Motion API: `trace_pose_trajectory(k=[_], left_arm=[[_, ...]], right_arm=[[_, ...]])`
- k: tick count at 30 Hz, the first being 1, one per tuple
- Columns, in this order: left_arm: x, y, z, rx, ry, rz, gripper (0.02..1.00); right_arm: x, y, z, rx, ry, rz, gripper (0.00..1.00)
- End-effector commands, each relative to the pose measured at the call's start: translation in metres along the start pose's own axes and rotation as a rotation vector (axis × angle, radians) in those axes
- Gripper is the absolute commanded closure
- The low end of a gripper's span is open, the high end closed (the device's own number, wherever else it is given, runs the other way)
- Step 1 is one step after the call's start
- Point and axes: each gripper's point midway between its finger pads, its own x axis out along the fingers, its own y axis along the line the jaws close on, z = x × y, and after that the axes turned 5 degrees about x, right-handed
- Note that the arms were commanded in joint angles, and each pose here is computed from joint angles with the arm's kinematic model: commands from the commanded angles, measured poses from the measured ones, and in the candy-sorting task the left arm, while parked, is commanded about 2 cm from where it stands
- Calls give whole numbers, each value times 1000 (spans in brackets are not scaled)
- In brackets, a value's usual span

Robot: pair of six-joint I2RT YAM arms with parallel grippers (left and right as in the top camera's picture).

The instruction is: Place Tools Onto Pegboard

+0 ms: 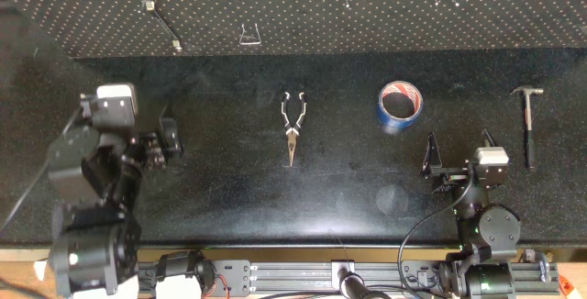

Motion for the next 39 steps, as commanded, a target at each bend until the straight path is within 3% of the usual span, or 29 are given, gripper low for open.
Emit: trace_pose_trajectory(k=[1,6,11,15,24,28,32,34,37,39], left_arm=[[-27,-11,2,4,-65,-52,23],[-41,-11,-1,4,-83,-47,23],[-41,-19,-40,0,76,-77,23],[-41,-13,-49,8,114,-39,23],[-43,-33,-43,-2,85,-159,23],[-41,-59,-36,-25,66,-317,23],[2,-56,-53,-269,277,-270,25],[29,-66,-70,-323,412,-285,23],[57,-97,-99,-331,620,-328,23],[68,-127,-109,-244,707,-368,25]], right_arm=[[0,-2,-1,-10,2,-9,25],[0,-1,-1,-10,2,-9,27],[0,-2,-1,-10,2,-9,25],[0,-1,-1,-10,2,-9,25],[0,-2,-1,-10,2,-9,25],[0,-2,-1,-10,2,-9,25],[0,-2,-1,-10,2,-9,25],[0,-2,-1,-10,2,-9,25],[0,-2,-1,-10,2,-9,25],[0,-2,-1,-10,2,-9,25]])
